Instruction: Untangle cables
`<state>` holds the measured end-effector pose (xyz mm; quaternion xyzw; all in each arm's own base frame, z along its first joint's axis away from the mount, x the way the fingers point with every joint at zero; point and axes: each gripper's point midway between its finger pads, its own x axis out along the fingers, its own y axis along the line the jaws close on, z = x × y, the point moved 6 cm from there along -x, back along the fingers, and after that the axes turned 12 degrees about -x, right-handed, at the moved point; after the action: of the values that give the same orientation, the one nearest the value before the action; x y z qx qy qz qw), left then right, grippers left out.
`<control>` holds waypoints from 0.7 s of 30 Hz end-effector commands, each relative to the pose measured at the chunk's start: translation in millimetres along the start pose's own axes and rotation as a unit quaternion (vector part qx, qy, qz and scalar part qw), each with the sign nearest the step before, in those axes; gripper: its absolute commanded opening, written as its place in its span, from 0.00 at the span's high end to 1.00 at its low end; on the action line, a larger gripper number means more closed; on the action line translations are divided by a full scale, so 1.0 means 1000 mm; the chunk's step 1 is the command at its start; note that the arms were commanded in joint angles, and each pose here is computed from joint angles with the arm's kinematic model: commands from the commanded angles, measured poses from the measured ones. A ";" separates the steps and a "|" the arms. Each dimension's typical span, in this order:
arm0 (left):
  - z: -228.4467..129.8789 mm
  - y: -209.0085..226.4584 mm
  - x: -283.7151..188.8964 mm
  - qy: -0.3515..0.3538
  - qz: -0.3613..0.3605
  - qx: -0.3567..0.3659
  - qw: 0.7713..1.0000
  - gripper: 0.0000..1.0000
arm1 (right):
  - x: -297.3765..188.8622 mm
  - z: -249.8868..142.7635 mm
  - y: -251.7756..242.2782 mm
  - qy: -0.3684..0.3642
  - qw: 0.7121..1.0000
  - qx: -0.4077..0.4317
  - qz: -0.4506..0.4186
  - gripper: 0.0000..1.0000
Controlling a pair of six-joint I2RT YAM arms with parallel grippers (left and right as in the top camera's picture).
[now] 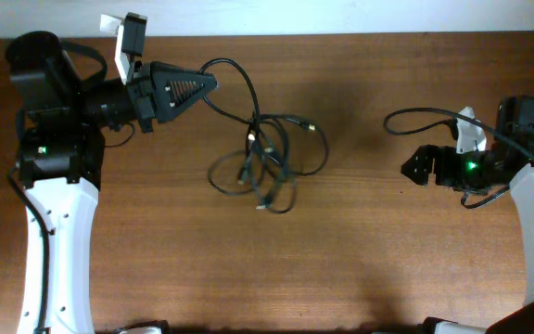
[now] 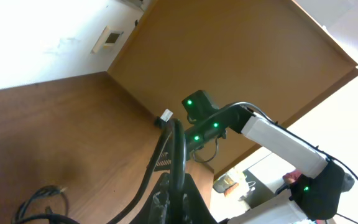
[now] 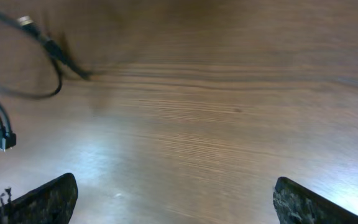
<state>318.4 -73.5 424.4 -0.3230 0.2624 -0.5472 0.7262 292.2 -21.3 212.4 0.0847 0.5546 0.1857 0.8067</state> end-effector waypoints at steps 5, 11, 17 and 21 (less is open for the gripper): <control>-0.025 -0.015 0.036 0.055 -0.042 0.058 0.996 1.00 | -0.008 0.013 0.043 -0.075 0.977 -0.057 0.192 0.00; -0.058 -0.031 0.072 0.103 -0.106 0.206 0.967 1.00 | -0.027 0.019 0.072 -0.123 0.933 -0.038 0.337 0.08; -0.072 -0.024 0.108 0.113 -0.028 0.269 0.956 1.00 | -0.022 0.015 0.095 -0.086 0.926 -0.031 0.367 0.09; -0.082 -0.034 0.126 0.119 -0.042 0.350 0.928 1.00 | -0.014 0.012 0.117 -0.048 0.921 -0.026 0.386 0.24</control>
<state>270.5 -209.2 389.2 -0.0421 0.1649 -0.6763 0.7167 277.0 70.1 267.6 0.2645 0.4260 0.4809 0.7193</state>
